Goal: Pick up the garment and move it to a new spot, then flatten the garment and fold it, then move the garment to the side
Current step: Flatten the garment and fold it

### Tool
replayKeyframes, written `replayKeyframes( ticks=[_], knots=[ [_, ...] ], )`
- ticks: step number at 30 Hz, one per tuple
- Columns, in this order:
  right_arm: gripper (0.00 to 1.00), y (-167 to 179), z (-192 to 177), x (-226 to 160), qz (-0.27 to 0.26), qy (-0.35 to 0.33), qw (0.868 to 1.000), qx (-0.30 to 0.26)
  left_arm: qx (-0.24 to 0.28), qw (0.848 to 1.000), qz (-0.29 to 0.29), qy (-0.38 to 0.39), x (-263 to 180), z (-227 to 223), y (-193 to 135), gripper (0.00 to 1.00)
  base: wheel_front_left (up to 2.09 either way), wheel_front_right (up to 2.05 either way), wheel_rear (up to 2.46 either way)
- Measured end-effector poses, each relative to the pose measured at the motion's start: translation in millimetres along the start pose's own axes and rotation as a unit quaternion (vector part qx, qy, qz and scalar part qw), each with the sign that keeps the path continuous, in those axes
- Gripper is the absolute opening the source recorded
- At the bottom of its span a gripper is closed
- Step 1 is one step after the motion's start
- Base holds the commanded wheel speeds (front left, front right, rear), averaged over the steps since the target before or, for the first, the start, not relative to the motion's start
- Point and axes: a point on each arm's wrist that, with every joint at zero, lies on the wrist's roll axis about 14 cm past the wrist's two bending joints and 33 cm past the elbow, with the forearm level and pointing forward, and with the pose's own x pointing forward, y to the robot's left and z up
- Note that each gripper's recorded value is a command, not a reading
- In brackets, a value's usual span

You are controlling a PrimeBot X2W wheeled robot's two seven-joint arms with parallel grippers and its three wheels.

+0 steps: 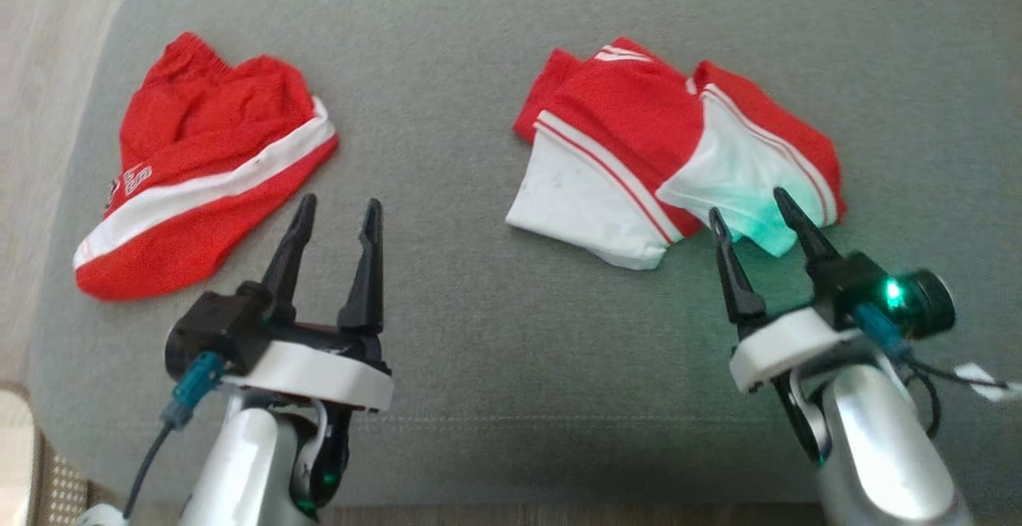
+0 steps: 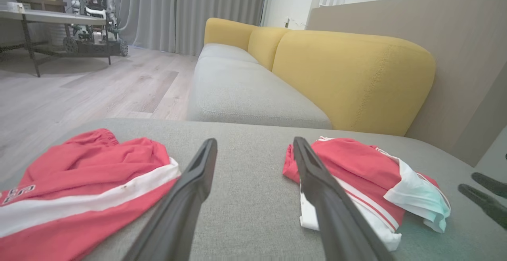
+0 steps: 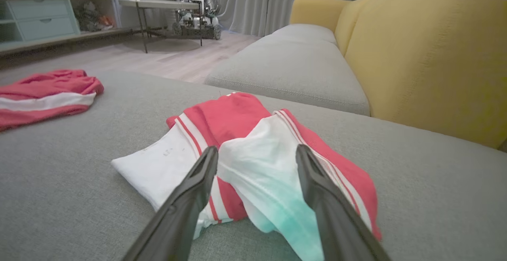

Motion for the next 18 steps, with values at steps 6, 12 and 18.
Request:
replayKeyframes(
  ticks=[6,12,18],
  knots=[
    [1.00,13,-12,29,0.032,0.018,0.999,-0.033,-0.003,1.000,0.011,0.011,-2,-7,7,1.00,0.00,0.00,0.00],
    [1.00,16,-41,46,0.044,0.062,0.995,-0.059,-0.002,0.999,0.029,0.015,-1,-9,19,1.00,0.00,0.00,0.00],
    [0.00,3,-50,52,0.021,0.076,0.996,-0.043,0.001,0.999,0.043,0.020,-5,-11,26,1.00,0.00,0.00,0.00]
  ],
)
